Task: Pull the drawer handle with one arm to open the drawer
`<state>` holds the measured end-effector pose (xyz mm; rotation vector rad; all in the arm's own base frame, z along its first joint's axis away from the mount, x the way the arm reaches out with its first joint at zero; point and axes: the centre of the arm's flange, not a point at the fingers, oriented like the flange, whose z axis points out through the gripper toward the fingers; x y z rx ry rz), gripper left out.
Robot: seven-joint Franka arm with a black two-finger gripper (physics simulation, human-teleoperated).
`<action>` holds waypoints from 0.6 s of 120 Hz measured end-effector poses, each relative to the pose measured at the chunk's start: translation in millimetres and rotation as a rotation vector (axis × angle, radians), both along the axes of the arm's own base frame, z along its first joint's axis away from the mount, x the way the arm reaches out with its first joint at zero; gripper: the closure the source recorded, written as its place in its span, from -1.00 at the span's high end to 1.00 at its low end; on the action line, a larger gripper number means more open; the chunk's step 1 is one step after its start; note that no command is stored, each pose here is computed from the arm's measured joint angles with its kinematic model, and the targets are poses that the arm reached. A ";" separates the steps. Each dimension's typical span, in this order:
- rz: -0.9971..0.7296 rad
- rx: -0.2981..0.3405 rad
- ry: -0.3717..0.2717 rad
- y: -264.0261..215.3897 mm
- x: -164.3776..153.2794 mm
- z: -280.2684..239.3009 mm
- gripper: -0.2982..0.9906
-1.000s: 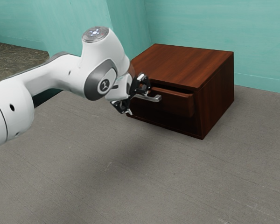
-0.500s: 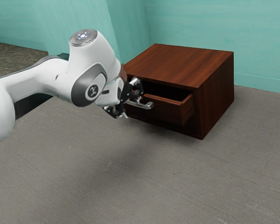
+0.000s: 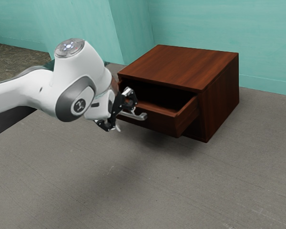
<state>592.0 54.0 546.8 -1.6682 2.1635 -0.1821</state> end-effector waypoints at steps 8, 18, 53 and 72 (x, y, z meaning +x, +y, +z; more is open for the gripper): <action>0.001 -0.001 0.002 -0.8 -3.7 -1.7 0.15; 0.003 -0.003 0.004 -1.1 -10.2 -3.4 0.17; -0.019 -0.007 -0.011 -18.9 -32.6 3.1 0.03; -0.024 -0.010 -0.041 -25.7 -55.1 20.8 -0.23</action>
